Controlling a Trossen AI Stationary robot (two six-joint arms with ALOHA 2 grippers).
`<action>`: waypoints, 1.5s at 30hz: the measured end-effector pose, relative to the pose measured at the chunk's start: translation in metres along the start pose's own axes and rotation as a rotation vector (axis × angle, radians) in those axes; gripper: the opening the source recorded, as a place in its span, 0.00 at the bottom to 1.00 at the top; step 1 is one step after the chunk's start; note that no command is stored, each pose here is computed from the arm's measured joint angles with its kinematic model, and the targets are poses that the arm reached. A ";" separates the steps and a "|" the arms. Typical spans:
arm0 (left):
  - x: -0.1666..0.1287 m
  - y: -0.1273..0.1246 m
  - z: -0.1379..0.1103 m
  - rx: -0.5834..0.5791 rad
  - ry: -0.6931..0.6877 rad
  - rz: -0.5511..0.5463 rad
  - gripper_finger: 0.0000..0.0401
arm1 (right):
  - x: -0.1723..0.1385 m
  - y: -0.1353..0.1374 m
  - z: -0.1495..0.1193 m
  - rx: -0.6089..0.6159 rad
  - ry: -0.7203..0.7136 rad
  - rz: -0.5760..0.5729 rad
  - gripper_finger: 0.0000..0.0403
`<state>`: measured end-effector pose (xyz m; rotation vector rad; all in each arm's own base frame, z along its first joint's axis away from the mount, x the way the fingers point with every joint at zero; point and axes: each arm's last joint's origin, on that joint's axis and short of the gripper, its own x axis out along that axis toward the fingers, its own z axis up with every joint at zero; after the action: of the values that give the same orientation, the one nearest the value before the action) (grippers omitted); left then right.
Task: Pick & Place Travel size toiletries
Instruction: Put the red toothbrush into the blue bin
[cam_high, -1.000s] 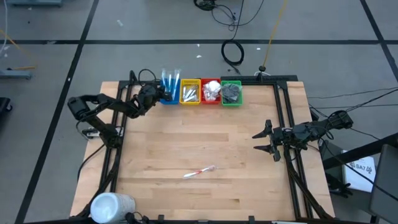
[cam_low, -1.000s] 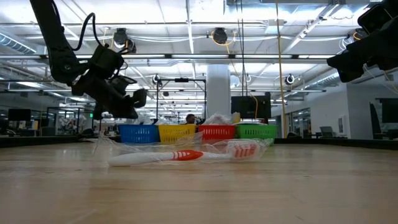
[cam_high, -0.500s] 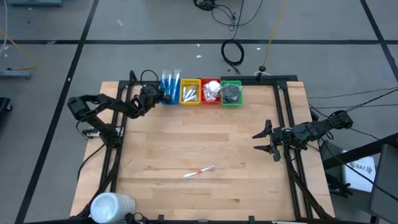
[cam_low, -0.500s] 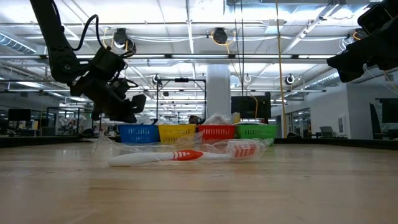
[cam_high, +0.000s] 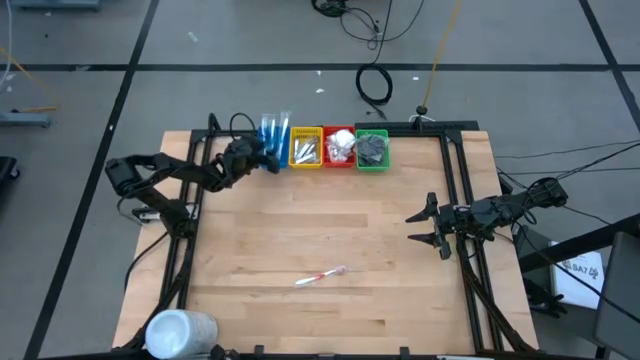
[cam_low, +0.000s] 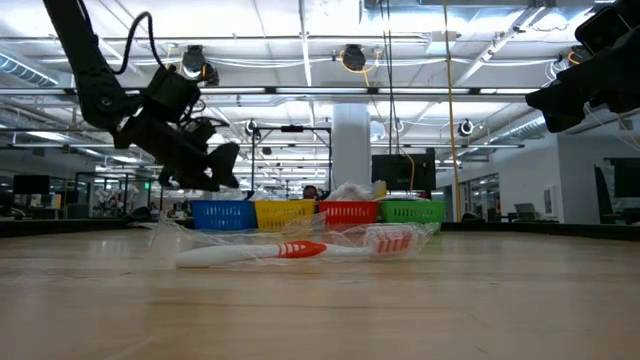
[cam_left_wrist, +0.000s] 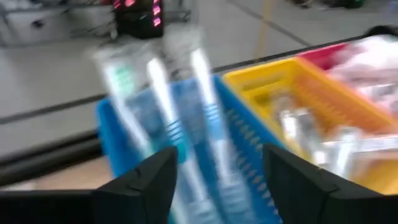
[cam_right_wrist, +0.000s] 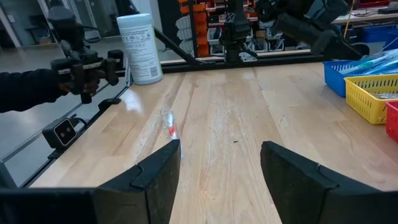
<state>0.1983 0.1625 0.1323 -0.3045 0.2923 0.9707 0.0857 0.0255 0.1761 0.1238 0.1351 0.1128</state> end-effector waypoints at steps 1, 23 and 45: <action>-0.002 -0.003 0.002 0.013 -0.011 -0.023 0.59 | 0.000 0.000 0.000 0.000 0.000 0.000 0.52; -0.144 -0.223 0.039 0.566 0.244 -0.604 0.61 | 0.000 -0.001 0.000 0.000 -0.008 -0.047 0.52; -0.151 -0.314 -0.055 0.736 0.594 -0.707 0.61 | 0.000 -0.001 0.001 0.010 -0.016 -0.041 0.52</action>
<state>0.3756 -0.1390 0.1762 0.0061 0.9779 0.0159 0.0859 0.0243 0.1770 0.1318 0.1226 0.0702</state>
